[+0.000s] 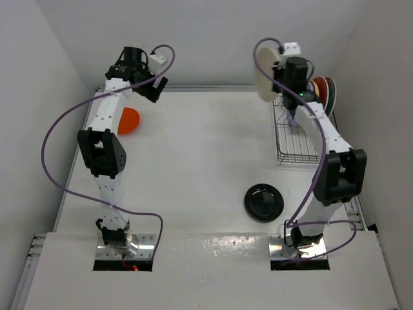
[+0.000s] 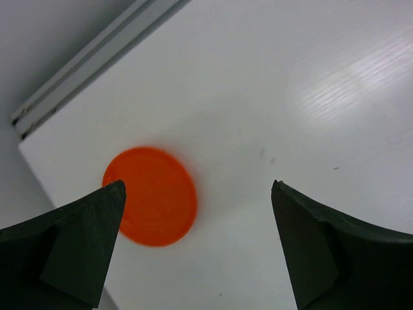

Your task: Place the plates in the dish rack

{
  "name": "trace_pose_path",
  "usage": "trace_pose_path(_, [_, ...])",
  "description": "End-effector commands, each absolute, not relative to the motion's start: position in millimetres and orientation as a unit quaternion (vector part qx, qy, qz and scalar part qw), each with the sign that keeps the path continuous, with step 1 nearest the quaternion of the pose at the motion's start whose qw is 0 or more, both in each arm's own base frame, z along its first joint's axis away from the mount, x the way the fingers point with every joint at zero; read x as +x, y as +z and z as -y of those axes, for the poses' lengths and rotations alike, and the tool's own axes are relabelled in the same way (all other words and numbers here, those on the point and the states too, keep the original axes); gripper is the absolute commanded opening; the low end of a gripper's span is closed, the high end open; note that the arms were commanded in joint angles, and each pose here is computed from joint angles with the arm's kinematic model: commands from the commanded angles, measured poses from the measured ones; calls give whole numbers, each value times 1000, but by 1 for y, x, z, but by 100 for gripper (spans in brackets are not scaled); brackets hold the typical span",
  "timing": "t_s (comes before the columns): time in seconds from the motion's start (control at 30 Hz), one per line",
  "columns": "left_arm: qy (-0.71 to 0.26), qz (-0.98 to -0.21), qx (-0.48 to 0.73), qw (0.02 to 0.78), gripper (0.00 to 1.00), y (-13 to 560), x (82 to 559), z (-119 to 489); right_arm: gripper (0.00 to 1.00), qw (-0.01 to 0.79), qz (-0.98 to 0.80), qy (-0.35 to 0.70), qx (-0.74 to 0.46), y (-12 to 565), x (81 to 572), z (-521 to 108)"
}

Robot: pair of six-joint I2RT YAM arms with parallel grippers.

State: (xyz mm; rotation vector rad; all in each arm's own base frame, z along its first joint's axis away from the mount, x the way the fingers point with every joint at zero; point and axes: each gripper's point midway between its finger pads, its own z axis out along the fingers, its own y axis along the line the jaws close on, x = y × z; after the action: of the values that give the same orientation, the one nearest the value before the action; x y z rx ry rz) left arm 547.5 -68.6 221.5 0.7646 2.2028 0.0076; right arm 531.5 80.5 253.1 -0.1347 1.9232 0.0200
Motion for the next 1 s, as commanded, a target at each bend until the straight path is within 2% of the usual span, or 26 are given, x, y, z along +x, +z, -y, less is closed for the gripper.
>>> trace_pose_path(0.0, [84,-882,219,408,100,240,548,13,0,595,-791,-140,28,292,536,19])
trace_pose_path(0.17, [83,-903,208,366,100,202,535,-6,0,558,-797,-229,42,274,549,74])
trace_pose_path(0.37, [99,-918,176,341,100,182,530,-34,0,536,-805,-246,62,242,566,99])
trace_pose_path(0.57, [99,-930,149,321,100,167,520,-61,0,505,-822,-259,53,201,575,103])
trace_pose_path(0.77, [101,-933,140,316,100,164,515,-72,0,495,-822,-275,55,189,569,105])
trace_pose_path(0.93, [102,-932,144,315,100,164,515,-72,0,548,-776,-307,64,241,566,109])
trace_pose_path(0.97, [104,-932,148,315,100,165,515,-72,0,557,-772,-301,54,247,568,93])
